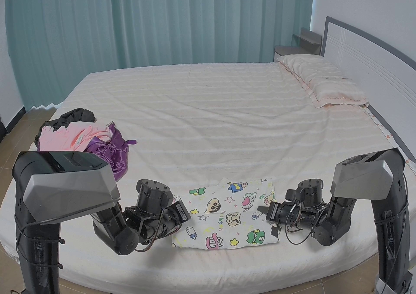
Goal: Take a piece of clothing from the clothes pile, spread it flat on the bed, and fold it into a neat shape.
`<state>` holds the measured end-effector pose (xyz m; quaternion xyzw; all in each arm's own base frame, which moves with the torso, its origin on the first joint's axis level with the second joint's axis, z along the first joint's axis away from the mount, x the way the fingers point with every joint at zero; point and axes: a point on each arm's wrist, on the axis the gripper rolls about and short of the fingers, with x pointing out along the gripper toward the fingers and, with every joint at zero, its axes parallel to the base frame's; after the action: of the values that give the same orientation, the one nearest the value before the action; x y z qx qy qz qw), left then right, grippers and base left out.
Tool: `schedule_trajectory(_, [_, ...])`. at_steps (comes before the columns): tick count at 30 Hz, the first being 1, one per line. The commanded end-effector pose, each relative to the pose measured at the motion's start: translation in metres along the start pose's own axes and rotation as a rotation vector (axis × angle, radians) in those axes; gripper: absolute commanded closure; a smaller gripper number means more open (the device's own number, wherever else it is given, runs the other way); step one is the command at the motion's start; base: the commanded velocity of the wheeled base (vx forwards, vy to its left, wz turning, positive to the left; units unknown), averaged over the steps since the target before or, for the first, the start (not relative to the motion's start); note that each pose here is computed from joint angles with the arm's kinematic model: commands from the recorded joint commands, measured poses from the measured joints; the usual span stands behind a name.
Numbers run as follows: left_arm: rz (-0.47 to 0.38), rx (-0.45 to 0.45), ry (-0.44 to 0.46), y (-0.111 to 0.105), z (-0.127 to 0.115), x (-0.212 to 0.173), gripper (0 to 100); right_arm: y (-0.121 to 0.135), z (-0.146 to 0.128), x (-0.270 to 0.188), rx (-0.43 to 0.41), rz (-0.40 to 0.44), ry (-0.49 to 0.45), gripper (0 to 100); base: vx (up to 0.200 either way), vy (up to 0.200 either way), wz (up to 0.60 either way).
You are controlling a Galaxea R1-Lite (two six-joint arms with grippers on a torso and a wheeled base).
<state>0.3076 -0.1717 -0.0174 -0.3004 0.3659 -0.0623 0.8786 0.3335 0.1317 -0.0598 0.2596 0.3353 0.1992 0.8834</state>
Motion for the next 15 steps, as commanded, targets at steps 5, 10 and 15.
schedule_trajectory(5, [0.007,0.0,0.001,0.0006,0.001,-0.0026,100,-0.0021,-0.0024,0.0012,0.004,-0.005,0.008,100,0.0,0.0,0.0])
schedule_trajectory(10, [0.017,-0.007,-0.015,0.0032,0.0048,-0.0027,100,-0.0024,-0.0027,0.0013,0.005,-0.006,0.007,100,0.0,0.16,0.0])
schedule_trajectory(15, [0.021,-0.013,-0.021,0.0054,0.0071,-0.0022,100,-0.0016,-0.0018,0.001,0.004,-0.003,0.003,100,0.0,0.2,0.0])
